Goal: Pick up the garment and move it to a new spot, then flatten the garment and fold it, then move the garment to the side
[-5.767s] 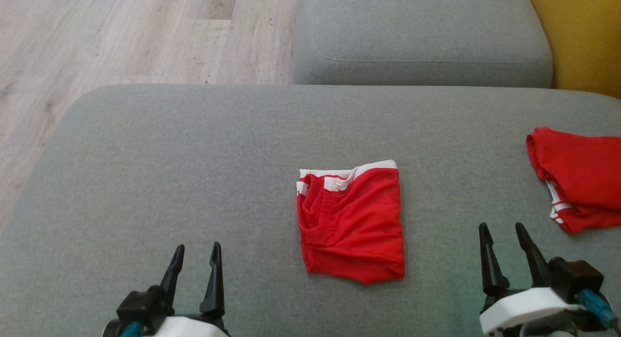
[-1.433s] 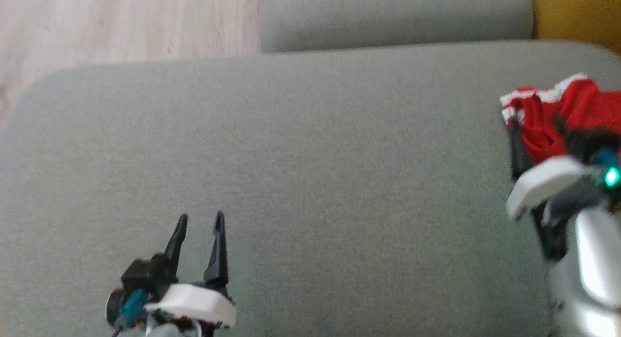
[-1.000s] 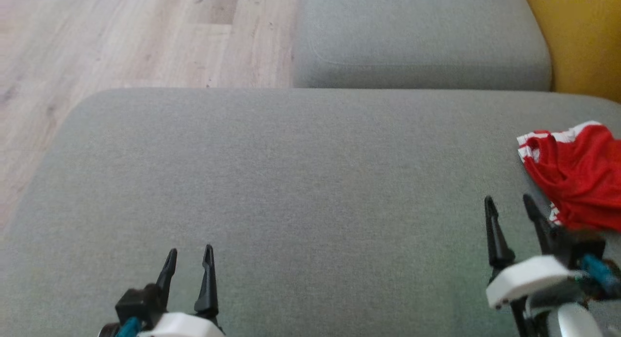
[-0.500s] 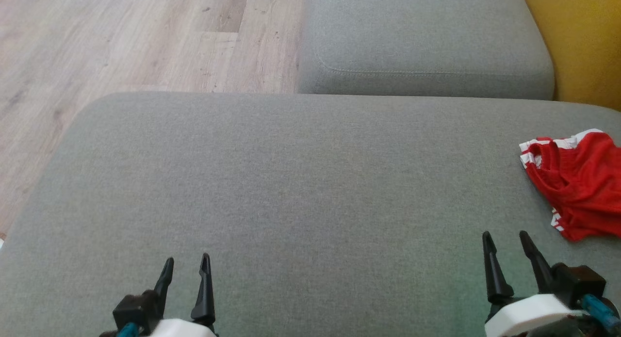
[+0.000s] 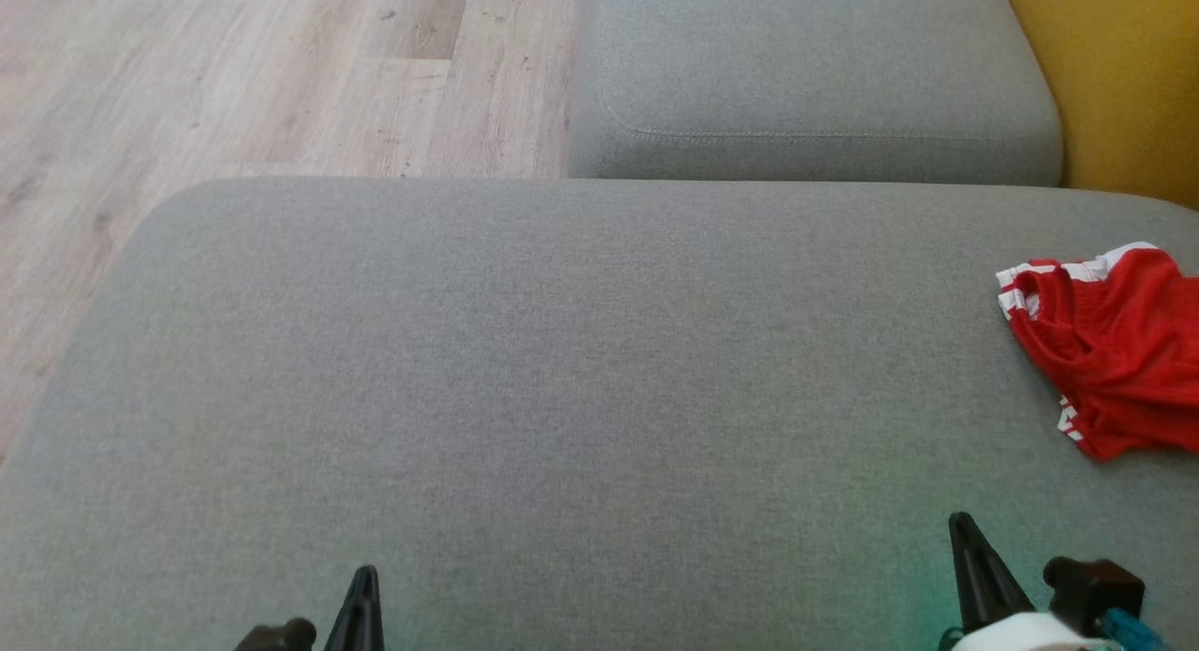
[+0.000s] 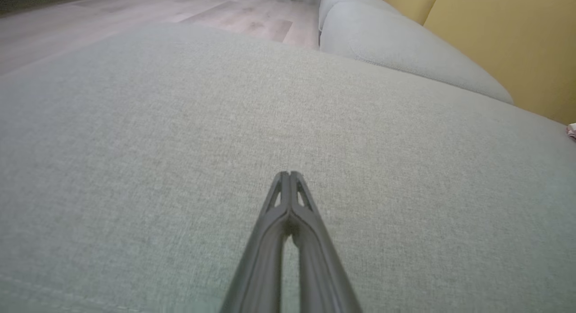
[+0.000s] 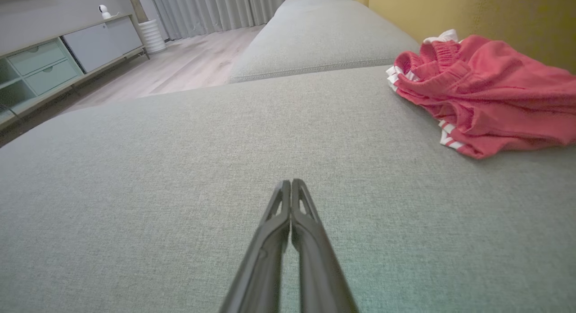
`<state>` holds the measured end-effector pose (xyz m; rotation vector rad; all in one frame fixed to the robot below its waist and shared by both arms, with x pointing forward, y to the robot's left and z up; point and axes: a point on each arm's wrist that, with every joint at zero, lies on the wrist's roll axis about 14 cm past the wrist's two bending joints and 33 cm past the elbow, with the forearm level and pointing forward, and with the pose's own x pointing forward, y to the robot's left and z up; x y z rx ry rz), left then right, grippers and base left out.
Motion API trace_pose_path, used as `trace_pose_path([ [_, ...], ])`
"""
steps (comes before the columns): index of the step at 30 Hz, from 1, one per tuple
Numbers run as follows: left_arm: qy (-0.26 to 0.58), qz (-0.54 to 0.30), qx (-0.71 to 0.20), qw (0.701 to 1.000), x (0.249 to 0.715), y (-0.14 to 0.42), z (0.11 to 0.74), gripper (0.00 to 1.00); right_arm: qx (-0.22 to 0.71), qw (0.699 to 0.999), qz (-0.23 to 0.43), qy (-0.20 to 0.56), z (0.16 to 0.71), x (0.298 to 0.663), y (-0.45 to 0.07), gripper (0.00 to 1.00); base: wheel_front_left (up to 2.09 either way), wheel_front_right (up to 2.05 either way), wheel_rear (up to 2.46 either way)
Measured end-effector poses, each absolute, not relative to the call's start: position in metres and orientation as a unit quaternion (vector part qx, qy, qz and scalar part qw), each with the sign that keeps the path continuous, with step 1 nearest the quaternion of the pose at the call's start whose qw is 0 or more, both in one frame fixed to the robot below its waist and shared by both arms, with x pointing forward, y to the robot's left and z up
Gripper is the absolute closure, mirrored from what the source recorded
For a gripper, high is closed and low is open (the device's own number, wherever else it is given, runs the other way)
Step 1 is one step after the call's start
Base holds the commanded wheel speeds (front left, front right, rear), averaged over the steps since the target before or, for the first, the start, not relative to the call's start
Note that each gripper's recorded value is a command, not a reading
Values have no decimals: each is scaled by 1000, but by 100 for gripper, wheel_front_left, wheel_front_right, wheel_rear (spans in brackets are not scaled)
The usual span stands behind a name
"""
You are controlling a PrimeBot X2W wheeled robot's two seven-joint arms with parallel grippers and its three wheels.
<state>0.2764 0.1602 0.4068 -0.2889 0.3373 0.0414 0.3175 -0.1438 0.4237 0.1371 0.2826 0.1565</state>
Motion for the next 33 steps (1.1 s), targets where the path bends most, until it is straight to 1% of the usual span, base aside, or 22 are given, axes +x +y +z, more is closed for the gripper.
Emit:
trace_pose_path([
  [16,176,34,-224,958,289,163,409,100,161,975,44,147,423,319,-154,100,0,0,0],
  [22,180,38,-251,950,292,163,409,100,190,971,35,138,427,324,-157,100,0,0,0],
  [33,179,43,-305,934,303,164,413,100,253,958,18,134,431,330,-162,100,0,0,0],
])
